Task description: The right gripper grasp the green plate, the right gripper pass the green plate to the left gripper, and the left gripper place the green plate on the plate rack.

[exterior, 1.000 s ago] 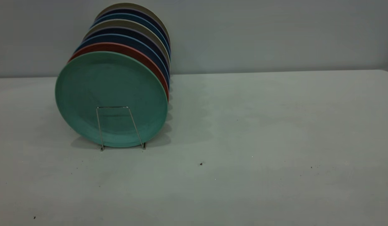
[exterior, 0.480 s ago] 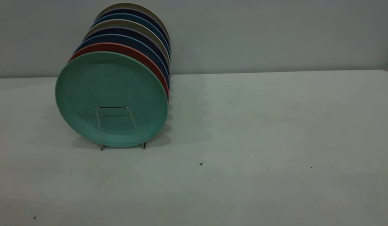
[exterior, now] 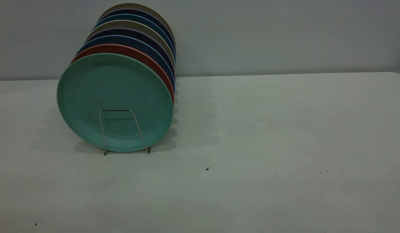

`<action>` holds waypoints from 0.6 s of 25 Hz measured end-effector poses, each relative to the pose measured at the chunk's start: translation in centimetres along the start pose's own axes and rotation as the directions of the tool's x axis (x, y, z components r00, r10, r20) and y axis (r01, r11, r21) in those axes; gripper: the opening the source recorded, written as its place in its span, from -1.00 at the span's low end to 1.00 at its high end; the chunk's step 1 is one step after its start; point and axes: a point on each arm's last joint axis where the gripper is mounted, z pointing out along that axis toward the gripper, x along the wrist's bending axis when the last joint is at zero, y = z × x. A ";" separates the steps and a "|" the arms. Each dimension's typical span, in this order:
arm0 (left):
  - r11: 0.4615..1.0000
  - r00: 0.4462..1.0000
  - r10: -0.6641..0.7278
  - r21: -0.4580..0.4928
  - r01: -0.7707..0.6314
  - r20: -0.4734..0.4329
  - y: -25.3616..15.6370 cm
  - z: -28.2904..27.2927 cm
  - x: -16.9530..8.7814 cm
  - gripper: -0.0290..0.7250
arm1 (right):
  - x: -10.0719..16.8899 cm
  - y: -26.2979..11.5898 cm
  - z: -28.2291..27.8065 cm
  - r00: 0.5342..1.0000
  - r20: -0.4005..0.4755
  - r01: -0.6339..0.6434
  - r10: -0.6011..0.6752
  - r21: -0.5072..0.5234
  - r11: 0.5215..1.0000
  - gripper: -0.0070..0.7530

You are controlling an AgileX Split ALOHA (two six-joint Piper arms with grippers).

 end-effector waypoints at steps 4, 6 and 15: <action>1.000 1.000 0.003 -0.018 -0.003 0.002 -0.2 -0.2 0.0 0.43 | 0.1 0.0 0.0 0.999 0.029 -0.021 0.021 0.002 1.000 0.04; 0.999 1.000 0.007 -0.047 -0.007 0.006 -0.5 -0.4 0.0 0.43 | 0.1 0.0 0.0 0.999 0.029 -0.021 0.021 0.001 1.000 0.04; 0.990 0.999 -0.033 -0.138 0.028 -0.034 -1.5 -1.2 -0.1 0.43 | 0.1 0.0 0.0 0.999 0.036 -0.026 0.026 0.002 1.000 0.04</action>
